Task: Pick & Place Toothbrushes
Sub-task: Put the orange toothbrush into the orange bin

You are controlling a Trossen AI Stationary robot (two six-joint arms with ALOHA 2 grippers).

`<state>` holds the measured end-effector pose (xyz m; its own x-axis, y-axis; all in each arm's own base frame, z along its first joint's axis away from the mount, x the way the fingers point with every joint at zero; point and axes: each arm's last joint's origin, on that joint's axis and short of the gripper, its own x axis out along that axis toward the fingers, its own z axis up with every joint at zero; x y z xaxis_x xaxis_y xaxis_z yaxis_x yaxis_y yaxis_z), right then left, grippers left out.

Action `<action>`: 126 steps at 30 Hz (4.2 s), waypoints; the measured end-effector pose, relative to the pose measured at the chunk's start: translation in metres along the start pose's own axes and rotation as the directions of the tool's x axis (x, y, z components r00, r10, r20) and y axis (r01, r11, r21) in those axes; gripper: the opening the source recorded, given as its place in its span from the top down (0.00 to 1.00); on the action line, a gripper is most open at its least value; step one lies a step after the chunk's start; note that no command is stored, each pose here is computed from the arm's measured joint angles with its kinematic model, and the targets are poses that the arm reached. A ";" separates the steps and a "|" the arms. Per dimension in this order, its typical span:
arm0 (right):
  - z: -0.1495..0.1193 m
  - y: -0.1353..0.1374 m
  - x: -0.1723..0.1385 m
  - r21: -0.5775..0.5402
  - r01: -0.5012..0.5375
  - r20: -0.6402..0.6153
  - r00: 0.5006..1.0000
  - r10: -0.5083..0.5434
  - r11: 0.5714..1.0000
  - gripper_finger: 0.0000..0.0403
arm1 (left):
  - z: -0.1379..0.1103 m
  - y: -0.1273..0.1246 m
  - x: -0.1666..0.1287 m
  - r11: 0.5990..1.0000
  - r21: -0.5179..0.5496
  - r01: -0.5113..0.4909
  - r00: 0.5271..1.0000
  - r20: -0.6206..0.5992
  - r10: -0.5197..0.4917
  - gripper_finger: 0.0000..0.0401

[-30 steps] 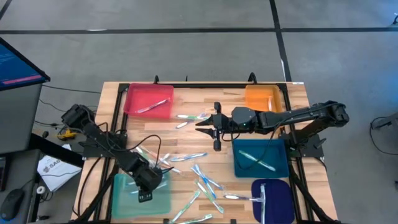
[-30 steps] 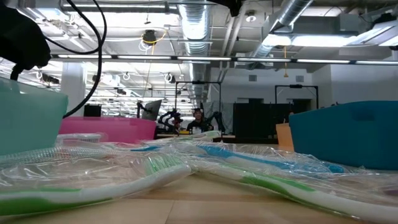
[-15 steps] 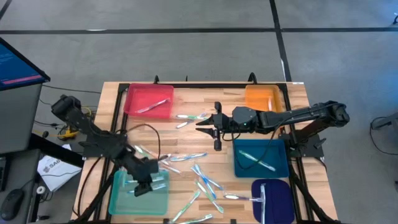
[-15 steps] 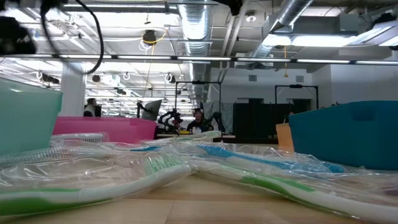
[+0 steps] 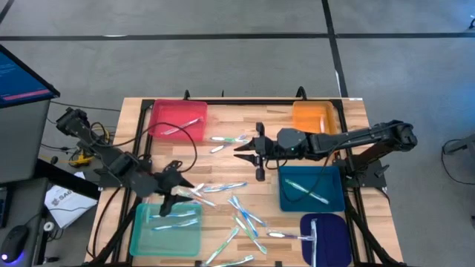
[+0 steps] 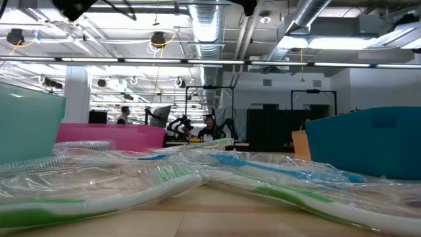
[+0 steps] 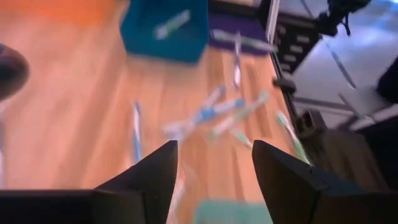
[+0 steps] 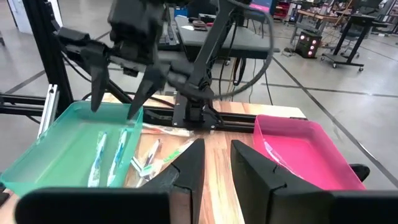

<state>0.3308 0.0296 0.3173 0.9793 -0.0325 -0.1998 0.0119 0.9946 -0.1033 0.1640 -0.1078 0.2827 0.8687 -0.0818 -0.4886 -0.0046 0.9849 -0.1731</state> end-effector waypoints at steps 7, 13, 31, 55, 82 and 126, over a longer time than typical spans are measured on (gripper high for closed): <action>-0.001 0.001 0.000 -0.003 -0.005 -0.014 1.000 0.005 1.000 0.82 | 0.010 -0.016 0.006 0.974 0.223 0.049 0.974 0.206 -0.096 0.53; -0.006 0.002 0.000 -0.056 -0.018 -0.061 0.998 0.014 0.998 0.82 | -0.008 -0.010 0.009 0.955 0.291 0.050 0.948 0.288 -0.137 0.55; -0.065 -0.017 0.081 -0.390 -0.153 -0.013 0.987 0.161 0.908 0.82 | -0.037 0.053 -0.020 0.947 0.206 -0.245 0.807 0.584 0.082 0.60; -0.101 -0.099 0.141 -0.118 -0.305 -0.196 0.940 0.279 0.945 0.82 | -0.021 0.105 -0.007 0.726 0.145 -0.672 0.652 0.580 0.488 0.61; -0.107 -0.104 0.144 -0.109 -0.302 -0.218 0.937 0.274 0.947 0.82 | -0.021 0.140 0.028 0.771 0.170 -0.613 0.728 0.499 0.470 0.61; -0.103 -0.095 0.146 -0.124 -0.334 -0.181 0.933 0.310 0.934 0.82 | 0.002 0.136 0.020 0.761 0.132 -0.636 0.740 0.386 0.551 0.61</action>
<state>0.4515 -0.0802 0.1981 0.8810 0.2601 -0.3951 -0.3415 0.9277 -0.1508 0.1818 0.0244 0.2514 0.8313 0.5412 -0.1266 -0.4902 0.8212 0.2920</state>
